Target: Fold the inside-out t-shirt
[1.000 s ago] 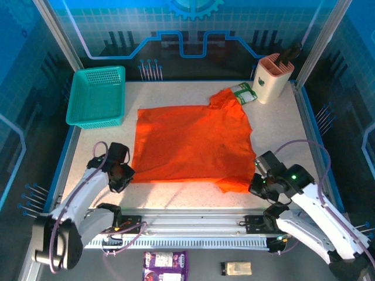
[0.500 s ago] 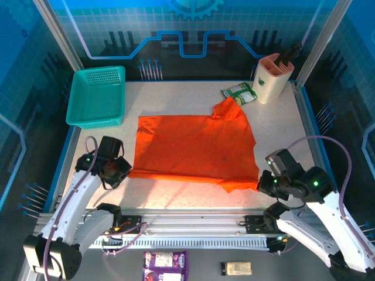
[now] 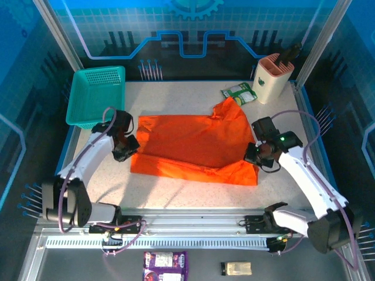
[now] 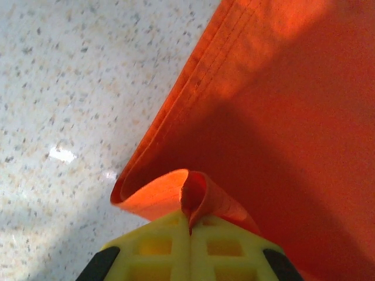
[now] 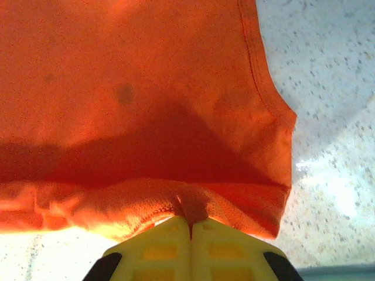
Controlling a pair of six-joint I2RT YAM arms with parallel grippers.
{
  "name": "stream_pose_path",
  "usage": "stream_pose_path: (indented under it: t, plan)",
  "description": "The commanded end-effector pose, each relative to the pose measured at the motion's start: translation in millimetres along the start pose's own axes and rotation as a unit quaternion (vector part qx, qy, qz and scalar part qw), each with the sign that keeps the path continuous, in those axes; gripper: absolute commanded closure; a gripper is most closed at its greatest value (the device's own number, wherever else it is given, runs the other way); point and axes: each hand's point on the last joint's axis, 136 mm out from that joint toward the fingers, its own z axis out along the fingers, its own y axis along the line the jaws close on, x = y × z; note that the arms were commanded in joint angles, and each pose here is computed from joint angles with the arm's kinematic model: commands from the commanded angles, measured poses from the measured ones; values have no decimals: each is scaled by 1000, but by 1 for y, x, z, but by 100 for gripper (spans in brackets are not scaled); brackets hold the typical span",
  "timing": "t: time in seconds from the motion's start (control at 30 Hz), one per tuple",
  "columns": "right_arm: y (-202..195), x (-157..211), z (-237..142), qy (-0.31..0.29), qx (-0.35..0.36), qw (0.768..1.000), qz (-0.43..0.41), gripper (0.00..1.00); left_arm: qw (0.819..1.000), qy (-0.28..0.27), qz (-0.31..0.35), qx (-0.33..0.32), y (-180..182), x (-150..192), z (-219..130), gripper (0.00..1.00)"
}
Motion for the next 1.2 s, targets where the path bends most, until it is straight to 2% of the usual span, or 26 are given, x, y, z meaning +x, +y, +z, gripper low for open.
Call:
stream_pose_path:
  t: [0.0,0.37,0.57,0.63,0.67,0.73,0.9,0.97,1.03,1.17]
  plan:
    - [18,-34,2,-33,-39,998,-35,100,999,-12,40,-12,-8,-22,6,100]
    - [27,-97,49,-16,-38,998,-46,100,996,24,56,-70,-2,-41,55,100]
    - [32,-109,73,5,-37,998,-56,100,994,27,51,-93,7,-50,64,100]
    - [33,-113,80,12,-34,998,-57,99,994,29,52,-92,6,-52,65,96]
    - [33,-116,81,13,-30,998,-58,93,994,29,52,-94,5,-54,64,92]
    - [34,-121,77,10,-26,998,-59,78,994,27,54,-93,3,-57,57,78]
    - [33,-124,35,-21,-15,997,-69,59,996,-4,58,-64,-6,-61,18,62]
    - [32,-113,21,-26,-22,997,-73,54,997,-6,64,-47,-12,-53,6,60]
    - [39,-95,16,-15,-56,995,-78,51,997,5,73,-20,-24,-38,4,62]
    - [51,-43,30,40,-115,989,-82,40,995,49,84,2,-39,-1,26,71]
